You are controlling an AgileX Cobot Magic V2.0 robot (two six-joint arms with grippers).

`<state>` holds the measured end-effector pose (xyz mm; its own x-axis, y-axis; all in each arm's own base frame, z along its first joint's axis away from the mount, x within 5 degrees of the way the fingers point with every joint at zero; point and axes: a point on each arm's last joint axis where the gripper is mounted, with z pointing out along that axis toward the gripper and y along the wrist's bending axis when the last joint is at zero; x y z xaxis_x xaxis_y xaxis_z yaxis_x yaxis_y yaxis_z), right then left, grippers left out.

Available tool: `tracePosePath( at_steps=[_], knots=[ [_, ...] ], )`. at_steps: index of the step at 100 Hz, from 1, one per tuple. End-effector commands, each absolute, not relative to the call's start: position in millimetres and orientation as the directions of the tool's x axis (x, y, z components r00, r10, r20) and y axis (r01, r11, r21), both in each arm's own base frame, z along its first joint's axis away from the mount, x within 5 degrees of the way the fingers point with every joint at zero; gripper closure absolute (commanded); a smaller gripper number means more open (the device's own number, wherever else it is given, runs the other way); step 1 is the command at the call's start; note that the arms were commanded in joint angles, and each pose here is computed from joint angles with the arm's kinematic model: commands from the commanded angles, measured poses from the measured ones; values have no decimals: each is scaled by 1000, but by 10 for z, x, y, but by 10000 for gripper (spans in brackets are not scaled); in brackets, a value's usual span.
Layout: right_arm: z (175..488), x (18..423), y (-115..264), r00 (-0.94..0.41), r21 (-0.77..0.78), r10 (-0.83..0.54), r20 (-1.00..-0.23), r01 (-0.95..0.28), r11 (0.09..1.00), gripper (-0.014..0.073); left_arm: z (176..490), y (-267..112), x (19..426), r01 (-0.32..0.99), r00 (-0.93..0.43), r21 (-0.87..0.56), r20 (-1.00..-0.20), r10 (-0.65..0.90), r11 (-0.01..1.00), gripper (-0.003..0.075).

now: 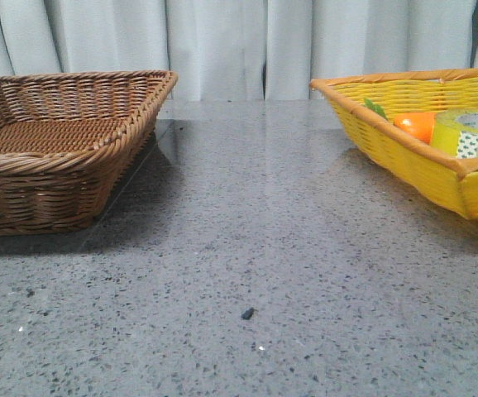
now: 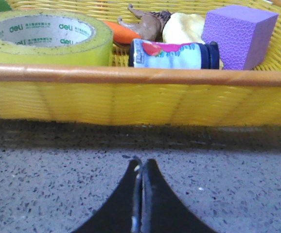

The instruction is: Transfer tape with both arms

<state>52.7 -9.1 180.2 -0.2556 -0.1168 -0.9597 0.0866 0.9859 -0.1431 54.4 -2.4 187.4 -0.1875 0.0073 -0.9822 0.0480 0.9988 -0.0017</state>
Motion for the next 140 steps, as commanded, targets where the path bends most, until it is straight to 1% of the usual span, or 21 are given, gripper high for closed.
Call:
tracePosePath(
  at_steps=[1, 22, 37, 57, 68, 75, 90, 102, 116, 129, 140],
  knots=[
    [1757, 522, -99, -249, -169, -141, -958, 94, 981, 662, 1957, -25, 542, 48, -60, -10, -998, -7, 999, 741],
    [1767, 524, -97, -238, -169, -143, -961, 93, 981, 662, 1997, -26, 544, 50, -16, -10, -1000, -9, 999, 741],
    [1819, 536, -86, -179, -168, -150, -972, 90, 982, 662, 2014, -26, 544, 50, 2, -10, -1000, -10, 999, 741],
    [1965, 552, -53, -16, -167, -167, -986, 80, 983, 662, 2026, -27, 544, 51, 15, -10, -1000, -11, 999, 741],
    [2047, 550, -33, 76, -168, -173, -982, 74, 983, 662, 2052, -27, 543, 52, 45, -10, -999, -12, 999, 741],
    [2090, 545, -23, 125, -168, -176, -977, 71, 983, 662, 2088, -28, 541, 53, 84, -10, -996, -14, 999, 741],
    [2175, 530, -2, 220, -169, -179, -959, 65, 983, 662, 2223, -30, 519, 59, 226, -11, -974, -24, 998, 741],
    [2267, 509, 11, 288, -170, -181, -940, 64, 983, 662, 2296, -22, 504, 68, 236, -83, -967, -97, 994, 741],
    [2423, 484, 1, 284, -166, -181, -942, 76, 983, 662, 2426, -26, 483, 69, 173, -86, -980, -97, 994, 741],
    [2624, 476, -27, 205, -163, -179, -962, 92, 982, 662, 2644, -28, 484, 71, 168, -86, -981, -97, 994, 741],
    [2825, 517, -41, 152, -95, -107, -983, 85, 992, 662, 2802, -30, 529, 70, 160, -86, -982, -96, 994, 741]
  ],
)
